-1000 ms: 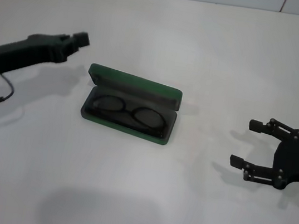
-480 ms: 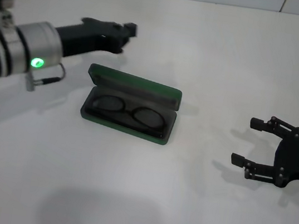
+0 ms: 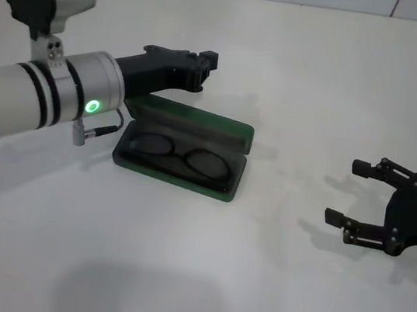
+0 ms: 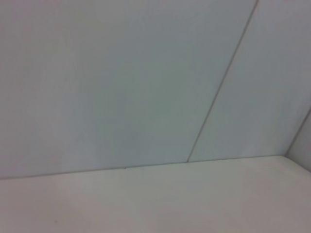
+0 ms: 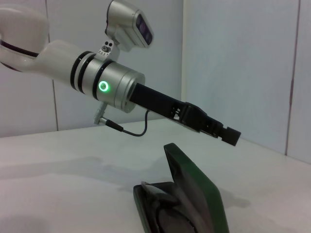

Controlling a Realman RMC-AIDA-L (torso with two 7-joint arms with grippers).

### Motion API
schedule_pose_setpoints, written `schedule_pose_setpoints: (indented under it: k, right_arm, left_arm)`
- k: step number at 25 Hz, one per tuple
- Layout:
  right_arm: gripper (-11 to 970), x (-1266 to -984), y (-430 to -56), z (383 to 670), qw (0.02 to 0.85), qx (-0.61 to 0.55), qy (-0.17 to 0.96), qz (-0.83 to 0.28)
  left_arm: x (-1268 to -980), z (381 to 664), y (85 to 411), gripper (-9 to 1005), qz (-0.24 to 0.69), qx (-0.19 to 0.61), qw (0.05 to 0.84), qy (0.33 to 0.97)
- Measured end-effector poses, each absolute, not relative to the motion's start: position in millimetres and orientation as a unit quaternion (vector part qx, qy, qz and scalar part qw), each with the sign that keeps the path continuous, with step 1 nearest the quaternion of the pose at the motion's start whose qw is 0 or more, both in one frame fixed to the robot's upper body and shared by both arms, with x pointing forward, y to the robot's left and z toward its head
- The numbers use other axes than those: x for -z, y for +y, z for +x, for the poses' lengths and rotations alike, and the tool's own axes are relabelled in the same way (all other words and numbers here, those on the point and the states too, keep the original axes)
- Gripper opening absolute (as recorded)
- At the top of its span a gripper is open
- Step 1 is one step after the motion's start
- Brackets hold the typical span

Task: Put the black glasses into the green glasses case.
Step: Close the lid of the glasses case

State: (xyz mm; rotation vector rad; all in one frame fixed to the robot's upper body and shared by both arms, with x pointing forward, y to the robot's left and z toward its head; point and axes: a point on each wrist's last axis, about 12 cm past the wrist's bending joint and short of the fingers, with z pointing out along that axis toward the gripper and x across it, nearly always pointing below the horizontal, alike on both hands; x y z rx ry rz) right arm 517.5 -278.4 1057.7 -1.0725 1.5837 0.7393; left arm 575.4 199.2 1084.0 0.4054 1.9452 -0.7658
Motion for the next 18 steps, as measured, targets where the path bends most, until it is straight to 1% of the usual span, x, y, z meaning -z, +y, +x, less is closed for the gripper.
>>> schedule_pose_setpoints:
  k: [7, 18]
  right_arm:
    - [886, -1059, -278, 521, 0.520, -0.302, 0.662, -0.448]
    - [886, -1058, -278, 522, 0.520, -0.298, 0.664, -0.448]
  left_arm:
    - [-1079, 578, 201, -1, 0.147, 0.304, 0.477, 0.811]
    - [-1073, 576, 204, -1, 0.148, 0.286, 0.472, 0.821]
